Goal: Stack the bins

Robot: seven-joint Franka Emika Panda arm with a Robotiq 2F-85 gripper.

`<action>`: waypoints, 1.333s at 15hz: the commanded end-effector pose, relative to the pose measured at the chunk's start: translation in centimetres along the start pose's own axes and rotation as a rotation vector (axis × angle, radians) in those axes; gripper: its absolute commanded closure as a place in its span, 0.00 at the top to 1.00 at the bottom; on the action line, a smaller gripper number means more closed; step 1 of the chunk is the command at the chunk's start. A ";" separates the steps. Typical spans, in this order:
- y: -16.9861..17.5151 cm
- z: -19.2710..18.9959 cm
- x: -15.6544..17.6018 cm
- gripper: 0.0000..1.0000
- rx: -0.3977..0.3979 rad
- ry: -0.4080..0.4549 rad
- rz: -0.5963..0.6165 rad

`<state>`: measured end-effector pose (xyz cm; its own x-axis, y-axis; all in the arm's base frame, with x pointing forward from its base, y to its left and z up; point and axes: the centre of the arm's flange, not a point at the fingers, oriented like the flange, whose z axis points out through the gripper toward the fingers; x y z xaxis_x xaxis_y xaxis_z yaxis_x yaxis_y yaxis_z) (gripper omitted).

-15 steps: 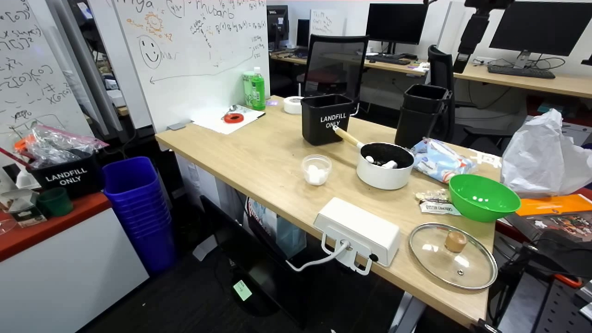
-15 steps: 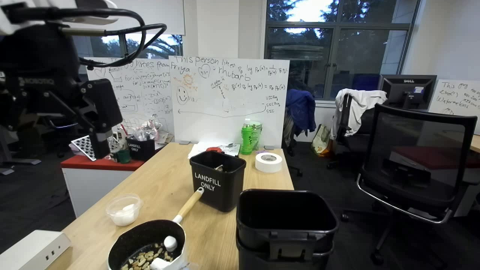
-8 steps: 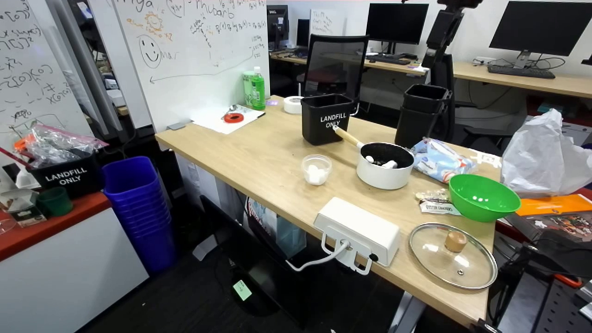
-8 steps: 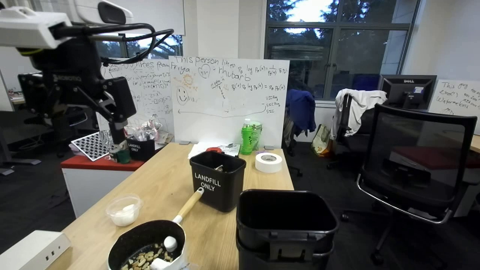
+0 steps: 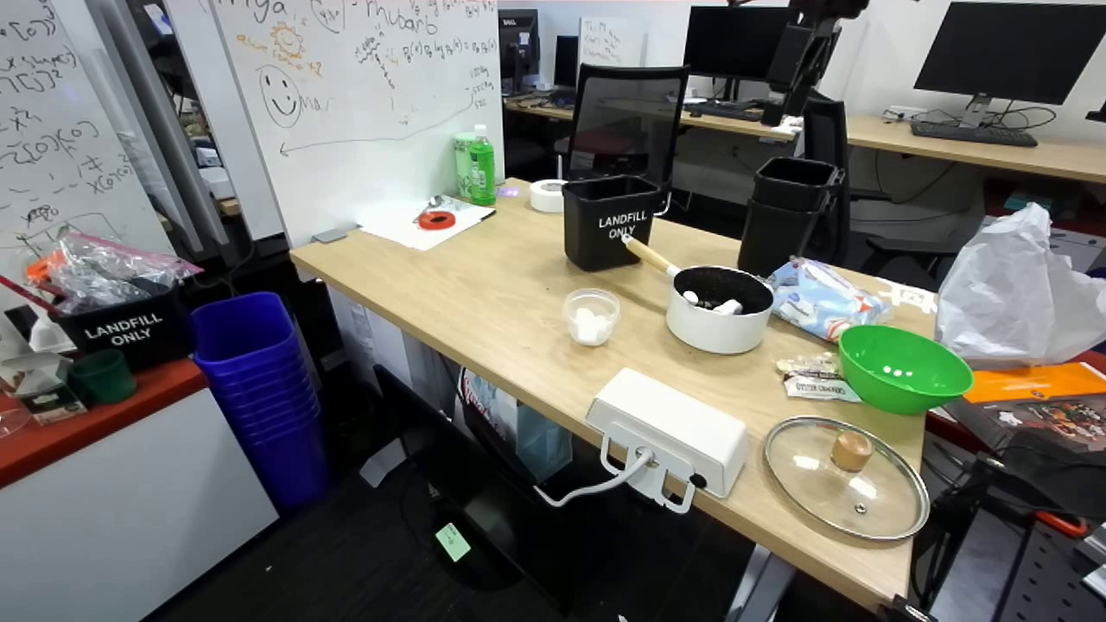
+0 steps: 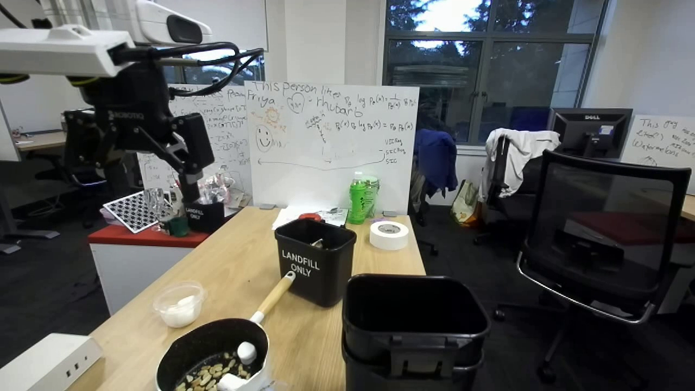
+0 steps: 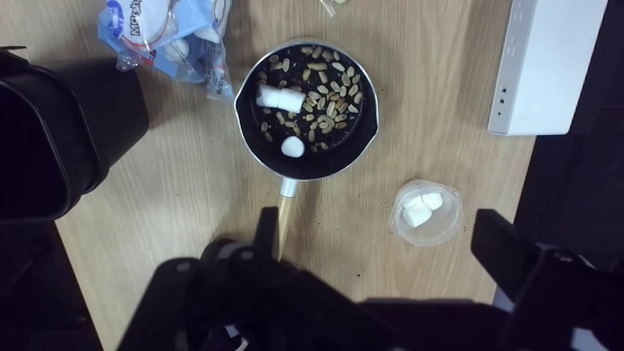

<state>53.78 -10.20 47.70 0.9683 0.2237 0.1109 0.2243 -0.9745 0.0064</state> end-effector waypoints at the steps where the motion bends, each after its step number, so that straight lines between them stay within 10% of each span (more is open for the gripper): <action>1: 0.0 0.0 0.0 1.00 0.000 0.000 0.000; 12: -0.3 2.5 6.4 1.00 0.051 0.027 0.127; 20: 3.7 9.5 15.5 1.00 -0.093 0.073 0.563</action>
<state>66.90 -9.34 40.97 0.9598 -0.1943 0.2026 -0.1982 -0.9802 -0.0013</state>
